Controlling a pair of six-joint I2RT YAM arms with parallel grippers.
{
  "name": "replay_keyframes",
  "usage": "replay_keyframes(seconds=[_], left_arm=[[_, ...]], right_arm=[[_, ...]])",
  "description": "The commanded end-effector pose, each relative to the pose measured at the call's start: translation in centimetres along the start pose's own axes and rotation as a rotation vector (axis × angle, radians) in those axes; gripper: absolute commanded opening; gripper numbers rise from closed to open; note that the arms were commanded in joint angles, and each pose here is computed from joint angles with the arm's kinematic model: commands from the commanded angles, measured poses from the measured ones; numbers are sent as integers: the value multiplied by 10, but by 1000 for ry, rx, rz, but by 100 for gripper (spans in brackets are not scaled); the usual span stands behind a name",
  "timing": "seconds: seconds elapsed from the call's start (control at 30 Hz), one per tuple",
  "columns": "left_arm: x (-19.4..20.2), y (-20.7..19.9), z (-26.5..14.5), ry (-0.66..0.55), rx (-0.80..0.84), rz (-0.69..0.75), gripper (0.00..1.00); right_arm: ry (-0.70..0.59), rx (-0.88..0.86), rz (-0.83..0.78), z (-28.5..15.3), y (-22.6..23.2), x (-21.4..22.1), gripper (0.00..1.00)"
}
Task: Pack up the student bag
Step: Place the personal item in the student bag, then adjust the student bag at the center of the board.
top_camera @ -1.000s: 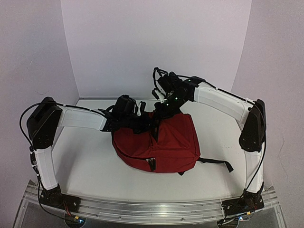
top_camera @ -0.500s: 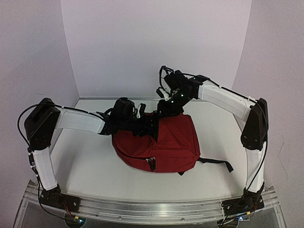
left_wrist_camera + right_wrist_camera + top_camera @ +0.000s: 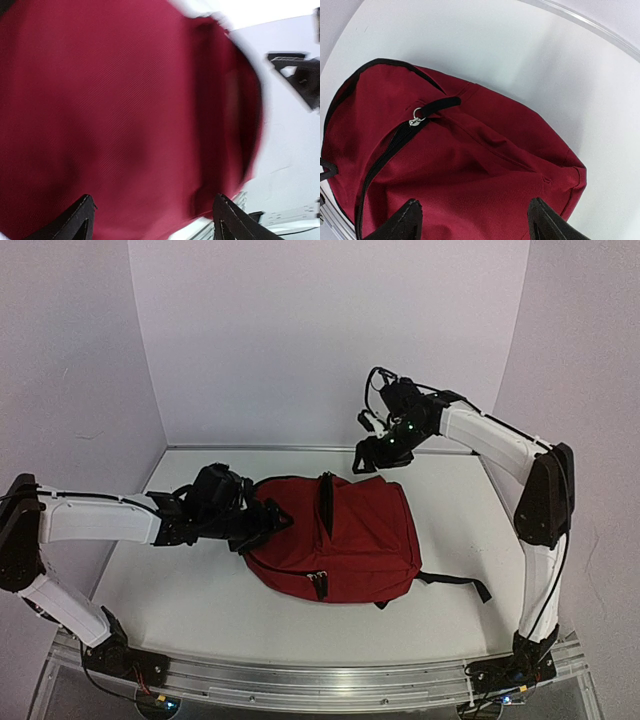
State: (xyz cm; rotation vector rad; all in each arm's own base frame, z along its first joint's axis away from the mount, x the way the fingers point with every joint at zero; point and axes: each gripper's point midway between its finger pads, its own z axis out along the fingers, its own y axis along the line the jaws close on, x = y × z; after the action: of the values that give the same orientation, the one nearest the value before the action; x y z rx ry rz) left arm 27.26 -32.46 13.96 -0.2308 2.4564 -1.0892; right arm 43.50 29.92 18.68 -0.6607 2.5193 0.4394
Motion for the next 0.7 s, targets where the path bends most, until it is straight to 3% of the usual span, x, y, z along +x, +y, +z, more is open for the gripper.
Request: replay_keyframes(seconds=[0.0,0.4,0.67], left_arm=[[20,16,-14,-55,-108,-57,82],[74,58,-44,-54,-189,-197,79],[41,55,-40,-153,-148,-167,59]], right_arm=[[70,-5,-103,34,-6,16,73],[198,-128,-91,51,-4,62,67],[295,-247,-49,43,12,109,63]])
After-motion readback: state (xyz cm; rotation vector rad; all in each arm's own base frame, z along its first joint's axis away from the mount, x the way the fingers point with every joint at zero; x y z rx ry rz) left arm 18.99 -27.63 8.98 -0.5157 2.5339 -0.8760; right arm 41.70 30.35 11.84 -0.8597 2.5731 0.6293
